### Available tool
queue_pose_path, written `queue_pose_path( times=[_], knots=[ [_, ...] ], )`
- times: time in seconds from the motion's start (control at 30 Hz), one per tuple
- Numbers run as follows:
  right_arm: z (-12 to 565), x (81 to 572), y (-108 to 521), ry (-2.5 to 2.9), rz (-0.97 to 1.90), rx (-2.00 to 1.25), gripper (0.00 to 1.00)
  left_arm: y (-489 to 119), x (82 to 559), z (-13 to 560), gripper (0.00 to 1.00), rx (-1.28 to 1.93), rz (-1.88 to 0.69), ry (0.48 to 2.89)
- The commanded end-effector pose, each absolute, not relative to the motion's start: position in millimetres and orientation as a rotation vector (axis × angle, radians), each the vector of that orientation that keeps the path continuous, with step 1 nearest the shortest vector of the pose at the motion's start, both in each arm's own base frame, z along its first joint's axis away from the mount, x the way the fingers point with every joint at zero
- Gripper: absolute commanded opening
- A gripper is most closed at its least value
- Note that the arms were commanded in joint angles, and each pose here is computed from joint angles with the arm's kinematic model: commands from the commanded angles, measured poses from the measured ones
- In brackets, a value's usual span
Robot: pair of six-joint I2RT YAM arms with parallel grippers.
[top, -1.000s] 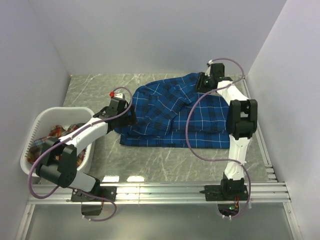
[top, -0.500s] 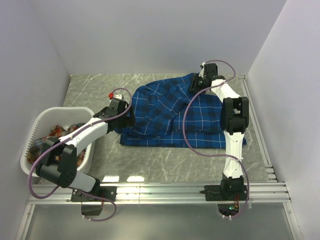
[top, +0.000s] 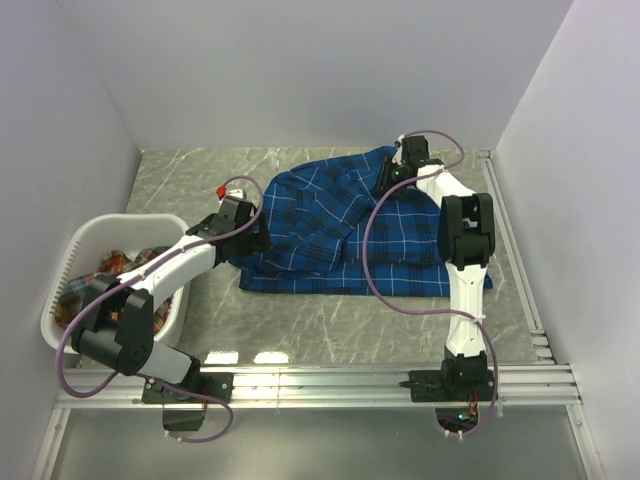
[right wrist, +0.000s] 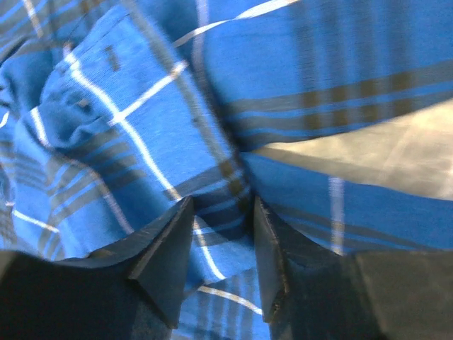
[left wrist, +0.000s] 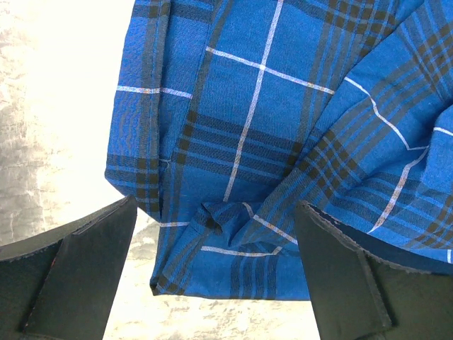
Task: Fold and stack the long sleeve shirts
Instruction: Fold the shirt
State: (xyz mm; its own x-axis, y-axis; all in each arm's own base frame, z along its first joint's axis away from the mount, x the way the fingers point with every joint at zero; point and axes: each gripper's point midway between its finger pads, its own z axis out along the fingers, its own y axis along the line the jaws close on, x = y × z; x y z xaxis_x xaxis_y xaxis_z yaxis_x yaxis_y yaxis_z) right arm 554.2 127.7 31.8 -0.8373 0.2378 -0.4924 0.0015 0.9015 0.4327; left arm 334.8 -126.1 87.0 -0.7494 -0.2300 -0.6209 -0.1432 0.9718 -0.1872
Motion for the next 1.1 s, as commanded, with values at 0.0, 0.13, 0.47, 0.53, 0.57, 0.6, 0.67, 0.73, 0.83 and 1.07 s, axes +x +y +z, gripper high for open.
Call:
queue_pose_path(
  times=[0.0, 0.13, 0.47, 0.53, 0.57, 0.6, 0.67, 0.73, 0.83, 1.07],
  knots=[
    [58.9, 552.4, 152.4, 2.449, 0.635, 0.038, 0.43, -129.7, 342.8, 101.6, 0.99, -0.286, -0.207, 2.382],
    [75.1, 553.5, 160.9, 2.406, 0.657, -0.035, 0.29, -128.4, 341.7, 101.4, 0.99, -0.289, -0.206, 2.378],
    [143.4, 547.0, 186.5, 2.288, 0.652, -0.215, 0.00, -129.7, 340.7, 95.8, 0.99, -0.294, -0.215, 2.381],
    [167.6, 545.9, 196.4, 2.239, 0.649, -0.273, 0.00, -129.2, 340.6, 95.6, 0.99, -0.301, -0.213, 2.381],
    [185.4, 543.4, 205.0, 2.203, 0.650, -0.304, 0.00, -129.5, 340.4, 95.4, 0.99, -0.304, -0.216, 2.379],
    [205.0, 544.2, 211.3, 2.162, 0.647, -0.324, 0.00, -130.0, 339.3, 94.9, 0.99, -0.304, -0.222, 2.381],
    [236.9, 544.6, 216.8, 2.088, 0.617, -0.360, 0.00, -130.8, 339.4, 96.5, 0.99, -0.308, -0.234, 2.372],
    [271.3, 547.1, 224.4, 1.997, 0.566, -0.393, 0.00, -131.5, 337.5, 97.4, 0.99, -0.307, -0.245, 2.370],
    [315.1, 551.1, 222.5, 1.875, 0.420, -0.385, 0.00, -136.4, 333.7, 101.1, 0.98, -0.283, -0.291, 2.366],
    [389.8, 564.3, 181.4, 1.667, 0.103, -0.260, 0.00, -165.0, 329.0, 119.5, 0.97, -0.116, -0.466, 2.376]
  ],
)
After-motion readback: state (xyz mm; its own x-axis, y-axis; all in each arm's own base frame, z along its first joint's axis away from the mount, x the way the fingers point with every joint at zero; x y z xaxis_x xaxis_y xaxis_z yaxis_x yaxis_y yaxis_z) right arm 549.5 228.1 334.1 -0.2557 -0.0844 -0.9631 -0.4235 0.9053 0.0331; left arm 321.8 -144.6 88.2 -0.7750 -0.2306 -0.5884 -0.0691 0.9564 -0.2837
